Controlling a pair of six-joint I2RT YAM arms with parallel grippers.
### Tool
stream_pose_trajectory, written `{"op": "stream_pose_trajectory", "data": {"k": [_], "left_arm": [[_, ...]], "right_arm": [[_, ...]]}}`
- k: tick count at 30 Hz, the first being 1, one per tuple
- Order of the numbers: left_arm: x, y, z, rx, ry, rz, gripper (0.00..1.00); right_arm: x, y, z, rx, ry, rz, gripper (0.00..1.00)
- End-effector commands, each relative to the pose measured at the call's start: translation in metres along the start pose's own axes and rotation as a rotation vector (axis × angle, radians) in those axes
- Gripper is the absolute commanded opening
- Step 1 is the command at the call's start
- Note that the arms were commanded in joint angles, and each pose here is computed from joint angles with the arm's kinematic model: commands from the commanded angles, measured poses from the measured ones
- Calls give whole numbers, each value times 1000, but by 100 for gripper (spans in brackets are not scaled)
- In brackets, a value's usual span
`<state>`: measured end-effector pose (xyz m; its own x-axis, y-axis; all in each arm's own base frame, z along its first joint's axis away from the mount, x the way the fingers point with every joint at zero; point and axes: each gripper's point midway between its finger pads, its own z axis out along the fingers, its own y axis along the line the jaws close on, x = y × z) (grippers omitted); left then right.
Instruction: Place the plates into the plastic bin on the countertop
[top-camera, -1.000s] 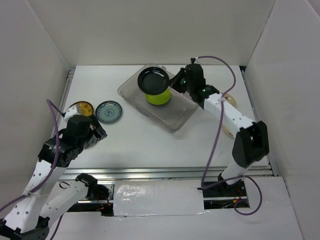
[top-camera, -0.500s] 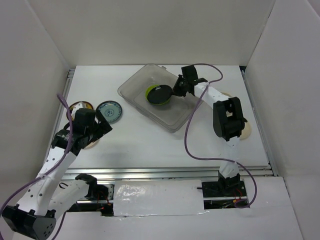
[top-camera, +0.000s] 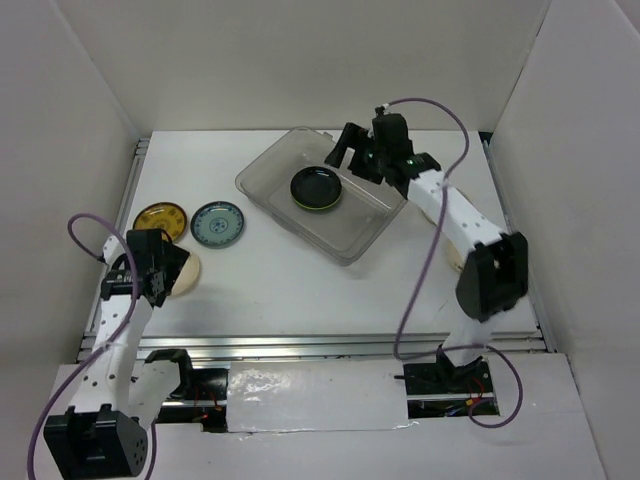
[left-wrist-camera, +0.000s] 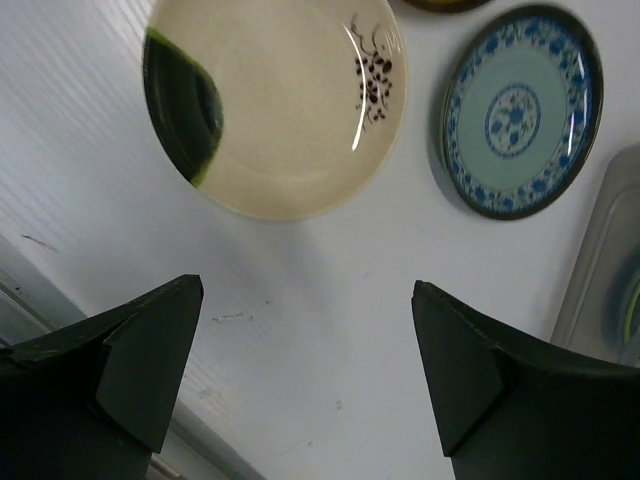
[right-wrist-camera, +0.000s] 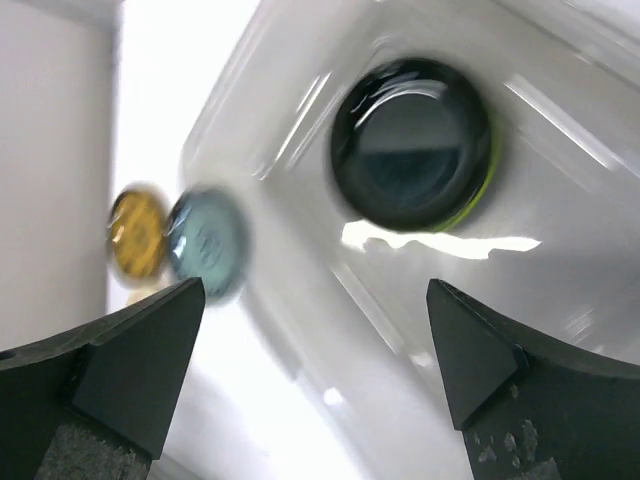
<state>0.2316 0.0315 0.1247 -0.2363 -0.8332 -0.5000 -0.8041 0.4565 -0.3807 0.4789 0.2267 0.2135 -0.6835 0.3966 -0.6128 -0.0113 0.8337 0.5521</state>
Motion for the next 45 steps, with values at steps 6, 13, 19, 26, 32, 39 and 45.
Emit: {"op": "stream_pose_trajectory", "data": {"k": [6,13,19,26,32,39,45], "left_arm": [[-29,15,32,-35,-164,-264,99],[-15,15,68,-54,-97,-324,99],[1,34,90,-101,-82,-366,94],[12,47,110,-156,-51,-375,84],[19,52,116,-162,-29,-389,49],[20,58,108,-129,-47,-412,15],[-7,42,66,-108,-82,-382,0]], "right_arm": [[81,77,-137,-471,-28,-134,100],[128,94,-201,-684,-6,-177,100],[136,83,-226,-726,-43,-163,100],[135,68,-243,-727,-97,-144,100],[130,54,-249,-700,-139,-109,100],[122,49,-264,-690,-185,-93,100],[114,49,-280,-695,-232,-82,100]]}}
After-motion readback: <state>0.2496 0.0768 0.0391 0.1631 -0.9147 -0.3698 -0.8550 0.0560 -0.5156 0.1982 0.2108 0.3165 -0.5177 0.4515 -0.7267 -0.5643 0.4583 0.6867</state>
